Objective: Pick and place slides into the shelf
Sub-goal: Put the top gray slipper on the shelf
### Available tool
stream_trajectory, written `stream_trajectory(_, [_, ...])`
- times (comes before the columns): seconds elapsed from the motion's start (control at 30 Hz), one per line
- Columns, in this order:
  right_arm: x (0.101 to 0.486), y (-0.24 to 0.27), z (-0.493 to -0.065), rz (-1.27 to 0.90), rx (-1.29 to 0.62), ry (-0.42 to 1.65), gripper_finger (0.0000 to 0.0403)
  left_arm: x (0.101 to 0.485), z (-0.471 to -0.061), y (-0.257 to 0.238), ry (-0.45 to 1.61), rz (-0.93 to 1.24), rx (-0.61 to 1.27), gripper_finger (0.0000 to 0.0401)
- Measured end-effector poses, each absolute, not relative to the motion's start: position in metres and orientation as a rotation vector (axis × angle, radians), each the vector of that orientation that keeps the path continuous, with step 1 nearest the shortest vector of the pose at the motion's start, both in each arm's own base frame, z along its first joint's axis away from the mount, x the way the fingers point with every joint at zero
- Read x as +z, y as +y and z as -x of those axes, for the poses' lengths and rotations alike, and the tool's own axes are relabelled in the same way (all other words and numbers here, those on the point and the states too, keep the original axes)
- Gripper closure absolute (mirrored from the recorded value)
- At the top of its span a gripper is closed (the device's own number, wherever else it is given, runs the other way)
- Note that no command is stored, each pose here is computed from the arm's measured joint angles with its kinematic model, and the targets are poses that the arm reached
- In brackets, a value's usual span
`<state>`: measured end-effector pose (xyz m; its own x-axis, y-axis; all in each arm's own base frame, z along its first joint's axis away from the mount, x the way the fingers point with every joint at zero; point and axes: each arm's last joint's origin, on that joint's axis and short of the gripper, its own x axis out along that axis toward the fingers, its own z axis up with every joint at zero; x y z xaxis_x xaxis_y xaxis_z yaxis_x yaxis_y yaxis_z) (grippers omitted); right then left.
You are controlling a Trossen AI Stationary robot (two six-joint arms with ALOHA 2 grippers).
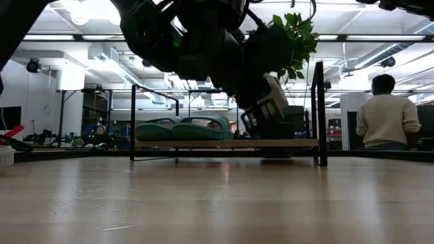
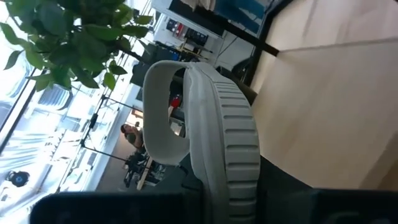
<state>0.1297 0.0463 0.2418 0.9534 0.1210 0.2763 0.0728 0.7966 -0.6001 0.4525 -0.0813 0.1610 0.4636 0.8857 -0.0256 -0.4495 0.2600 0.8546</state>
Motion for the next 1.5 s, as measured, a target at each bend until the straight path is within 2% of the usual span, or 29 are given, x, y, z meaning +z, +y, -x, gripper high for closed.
stream_trajectory(0.57, [0.241, 0.046, -0.130, 0.653, 0.026, -0.306, 0.0305, 0.152, -0.453, -0.071, 0.642, -0.930, 0.986, 0.0369])
stream_trajectory(0.9, [0.241, 0.046, -0.130, 0.653, 0.027, -0.306, 0.0298, 0.149, -0.452, -0.071, 0.632, -0.918, 0.972, 0.0284])
stream_trajectory(1.13, [0.241, 0.046, -0.130, 0.653, 0.027, -0.305, 0.0305, 0.144, -0.453, -0.077, 0.595, -0.914, 0.823, 0.0243])
stream_trajectory(1.5, [0.240, 0.046, -0.130, 0.656, 0.029, -0.299, 0.0296, 0.144, -0.454, -0.080, 0.592, -0.787, 0.712, 0.0167])
